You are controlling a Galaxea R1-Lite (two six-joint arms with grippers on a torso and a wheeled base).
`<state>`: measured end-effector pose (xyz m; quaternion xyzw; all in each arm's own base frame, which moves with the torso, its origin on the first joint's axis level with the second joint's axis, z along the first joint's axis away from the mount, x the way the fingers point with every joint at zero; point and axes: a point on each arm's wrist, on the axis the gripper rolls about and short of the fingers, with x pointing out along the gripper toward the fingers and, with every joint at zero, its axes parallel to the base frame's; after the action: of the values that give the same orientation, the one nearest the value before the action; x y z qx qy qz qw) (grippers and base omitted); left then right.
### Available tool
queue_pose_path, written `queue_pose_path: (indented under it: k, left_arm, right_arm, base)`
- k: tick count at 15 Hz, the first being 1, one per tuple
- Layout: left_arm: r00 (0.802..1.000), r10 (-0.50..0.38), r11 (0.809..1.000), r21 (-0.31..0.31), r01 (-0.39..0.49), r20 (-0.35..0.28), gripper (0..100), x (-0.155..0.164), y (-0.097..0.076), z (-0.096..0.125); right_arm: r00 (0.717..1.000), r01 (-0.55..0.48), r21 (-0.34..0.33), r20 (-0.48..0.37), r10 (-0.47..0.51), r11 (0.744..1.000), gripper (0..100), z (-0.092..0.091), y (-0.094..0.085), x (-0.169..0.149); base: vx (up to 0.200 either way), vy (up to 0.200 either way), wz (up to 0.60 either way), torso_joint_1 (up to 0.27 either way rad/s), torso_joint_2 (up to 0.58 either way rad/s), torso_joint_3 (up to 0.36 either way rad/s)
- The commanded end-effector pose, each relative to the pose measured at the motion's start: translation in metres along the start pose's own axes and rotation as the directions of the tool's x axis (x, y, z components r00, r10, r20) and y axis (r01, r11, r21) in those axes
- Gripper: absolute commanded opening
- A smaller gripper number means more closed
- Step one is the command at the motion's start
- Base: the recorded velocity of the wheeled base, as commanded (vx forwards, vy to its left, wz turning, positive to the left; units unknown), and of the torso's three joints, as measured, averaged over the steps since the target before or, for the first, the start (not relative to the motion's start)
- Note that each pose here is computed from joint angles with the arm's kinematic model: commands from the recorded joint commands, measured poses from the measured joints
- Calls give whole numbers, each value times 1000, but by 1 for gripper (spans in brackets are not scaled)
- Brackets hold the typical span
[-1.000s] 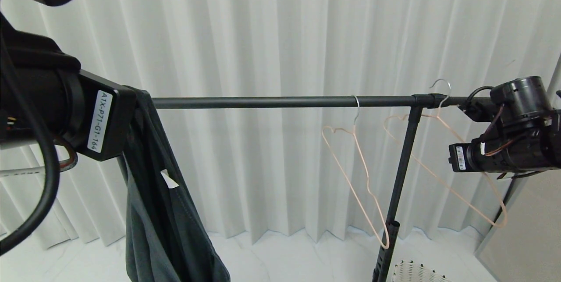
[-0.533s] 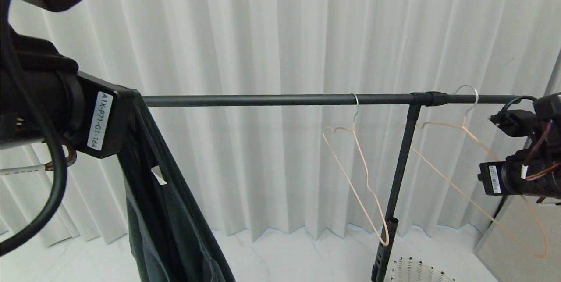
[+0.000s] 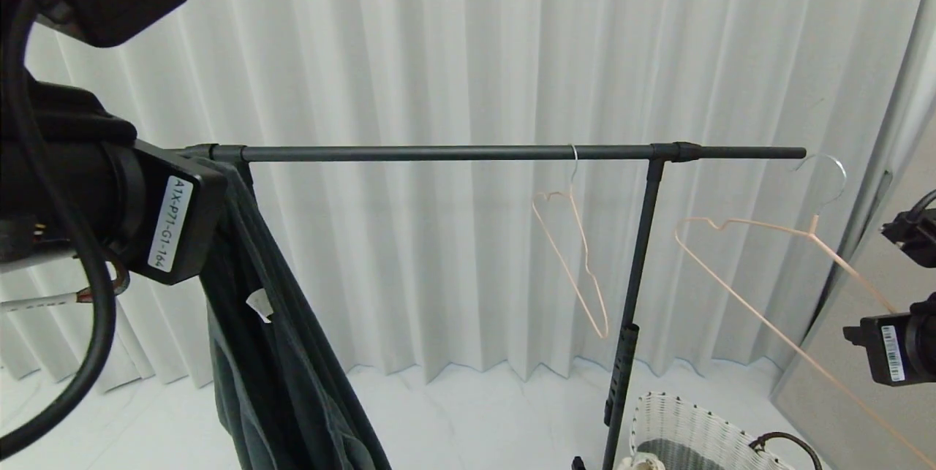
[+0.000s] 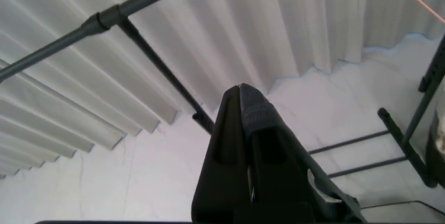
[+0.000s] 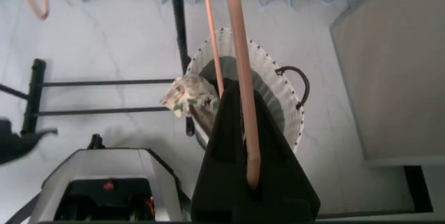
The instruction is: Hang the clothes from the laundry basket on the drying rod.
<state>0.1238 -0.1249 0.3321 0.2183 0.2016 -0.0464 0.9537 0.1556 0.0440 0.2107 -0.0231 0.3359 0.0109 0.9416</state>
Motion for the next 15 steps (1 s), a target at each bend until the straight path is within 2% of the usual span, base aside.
queue_pose_path:
  k: [1,5,7,8,9,10,12,13,15]
  left_arm:
    - [1000,0,1000,10,0,-11,0,1,-1,-4]
    - [1000,6,1000,17,-5,-25,0,4,-2,-7]
    - [999,11,1000,22,-10,-42,0,7,-4,-10]
    - [999,9,1000,28,-8,-48,0,8,-5,-12]
    - [998,8,999,36,-6,-65,0,11,-8,-16]
    - [997,12,1000,6,-11,-80,0,18,-12,-20]
    - [989,14,998,-60,-23,-147,0,38,-23,-28]
    - [984,20,993,-107,-39,-177,0,48,-30,-28]
    - [982,28,983,-175,-61,-189,0,58,-35,-22]
  right_arm:
    - [999,-20,-2,32,20,1000,0,-2,0,-11]
    - [996,-71,-34,55,73,997,0,-4,6,-21]
    - [985,-144,-73,85,150,987,0,-4,16,-31]
    - [979,-174,-84,91,182,981,0,-5,20,-35]
    - [960,-250,-102,103,260,963,0,-7,30,-42]
    - [929,-341,-115,112,353,933,0,-9,42,-51]
    - [858,-498,-138,66,509,856,0,-20,63,-66]
    - [808,-582,-126,29,589,804,0,-28,73,-76]
    - [712,-700,-100,-9,702,707,0,-38,86,-93]
  base:
    - [-200,0,0,-2,2,7]
    - [-200,0,0,2,4,4]
    - [-200,0,0,0,5,5]
    - [0,0,0,0,0,0]
    - [0,0,0,0,0,0]
    - [0,0,0,0,0,0]
    - [0,0,0,0,0,0]
    - [0,0,0,0,0,0]
    - [0,0,0,0,0,0]
